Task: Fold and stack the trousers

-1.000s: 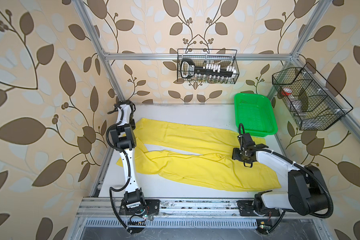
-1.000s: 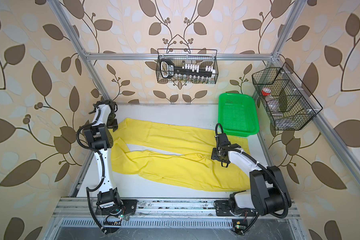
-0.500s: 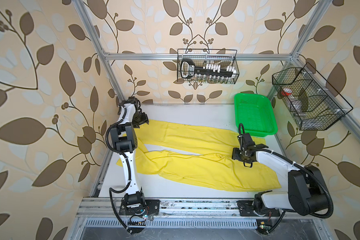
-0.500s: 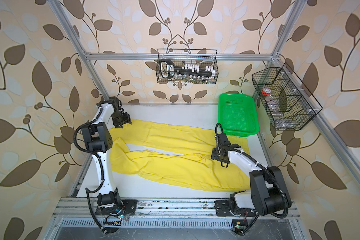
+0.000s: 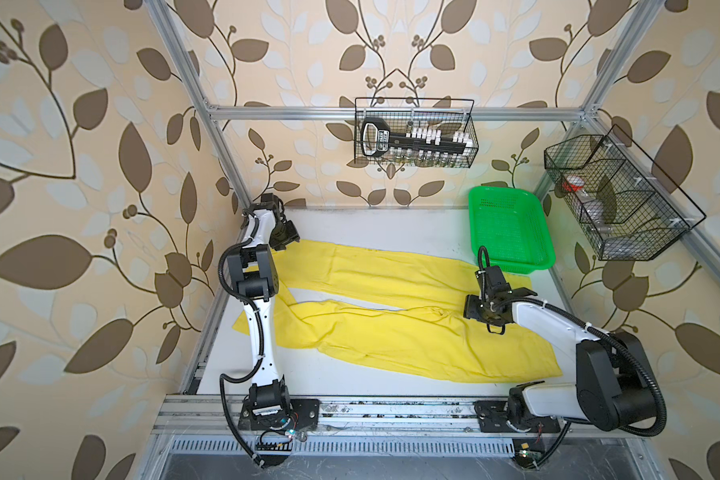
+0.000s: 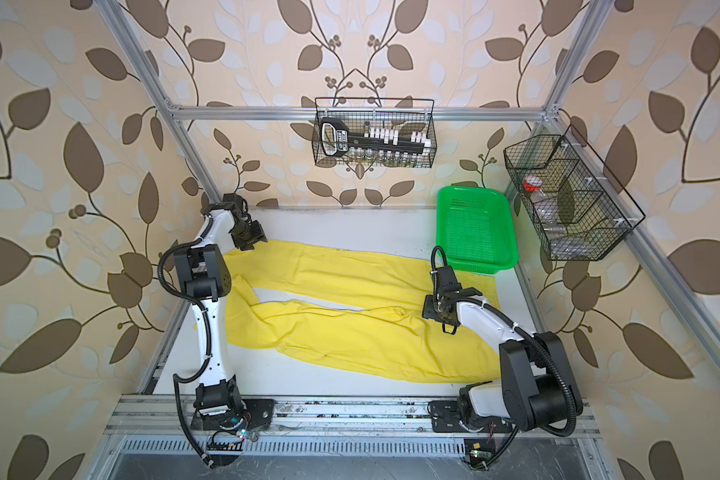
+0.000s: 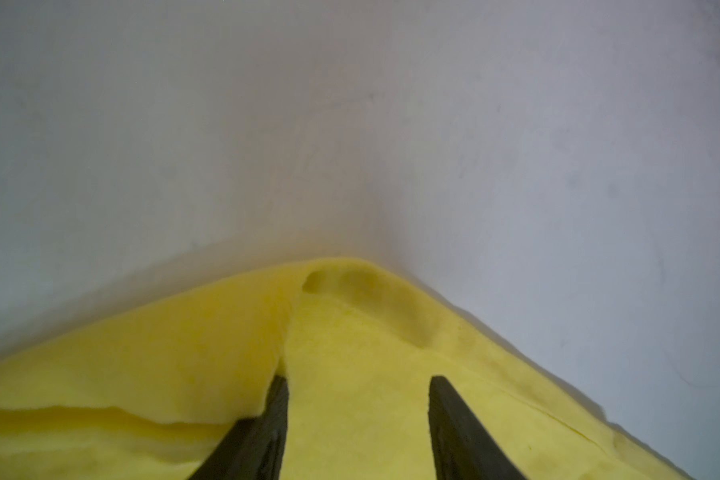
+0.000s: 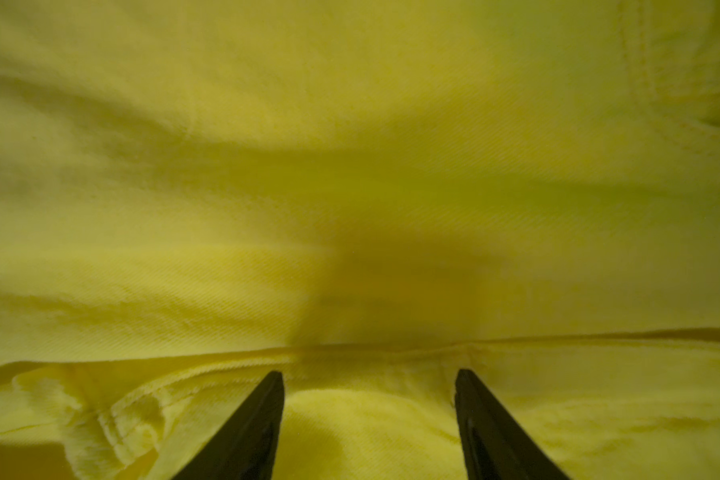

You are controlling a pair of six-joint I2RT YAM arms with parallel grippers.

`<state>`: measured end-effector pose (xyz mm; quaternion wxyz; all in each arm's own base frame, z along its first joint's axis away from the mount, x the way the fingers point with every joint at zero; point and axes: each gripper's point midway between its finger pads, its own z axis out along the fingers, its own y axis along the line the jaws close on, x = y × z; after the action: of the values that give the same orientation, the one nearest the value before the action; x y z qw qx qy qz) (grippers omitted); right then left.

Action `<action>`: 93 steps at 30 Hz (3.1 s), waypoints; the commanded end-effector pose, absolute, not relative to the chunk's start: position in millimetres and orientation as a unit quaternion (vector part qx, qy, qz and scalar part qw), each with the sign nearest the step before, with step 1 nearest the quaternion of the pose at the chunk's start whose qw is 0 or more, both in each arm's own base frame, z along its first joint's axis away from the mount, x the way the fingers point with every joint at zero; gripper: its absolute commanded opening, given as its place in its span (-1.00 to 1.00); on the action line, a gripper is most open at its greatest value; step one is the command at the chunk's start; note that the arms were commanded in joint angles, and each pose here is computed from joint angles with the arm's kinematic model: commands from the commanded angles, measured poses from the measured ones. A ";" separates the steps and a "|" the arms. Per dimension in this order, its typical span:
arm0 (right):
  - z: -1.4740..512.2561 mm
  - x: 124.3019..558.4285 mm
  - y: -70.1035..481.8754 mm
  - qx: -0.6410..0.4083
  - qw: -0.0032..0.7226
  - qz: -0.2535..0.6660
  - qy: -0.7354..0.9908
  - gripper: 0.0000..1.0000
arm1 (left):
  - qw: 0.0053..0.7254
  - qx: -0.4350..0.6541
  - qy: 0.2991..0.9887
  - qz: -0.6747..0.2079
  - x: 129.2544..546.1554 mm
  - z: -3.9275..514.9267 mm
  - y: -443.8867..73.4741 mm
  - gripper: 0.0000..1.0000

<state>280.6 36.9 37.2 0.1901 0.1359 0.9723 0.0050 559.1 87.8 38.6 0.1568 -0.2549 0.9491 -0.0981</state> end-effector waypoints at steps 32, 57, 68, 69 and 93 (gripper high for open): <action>79.5 275.1 124.7 -0.067 0.269 0.107 0.955 0.44 | 0.057 -0.279 0.957 0.059 374.0 98.0 122.1 0.46; 66.7 256.1 178.9 -0.182 0.268 0.113 0.939 0.43 | 0.079 -0.314 0.946 -0.011 398.0 19.1 136.0 -0.04; 48.4 260.5 196.7 -0.203 0.248 0.083 0.944 0.37 | 0.029 -0.323 0.945 0.043 354.6 16.6 141.3 -0.79; 47.5 260.3 199.1 -0.206 0.248 0.082 0.943 0.36 | 0.031 -0.323 0.945 0.049 353.3 21.9 142.9 -0.86; 20.7 255.9 176.9 -0.175 0.193 0.030 0.965 0.26 | 0.038 -0.380 0.913 0.143 321.2 79.9 202.1 -0.70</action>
<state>254.4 180.3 21.8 0.2007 -0.1809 0.9619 0.0408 312.4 202.8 72.2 0.0290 -0.3778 0.9119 0.1576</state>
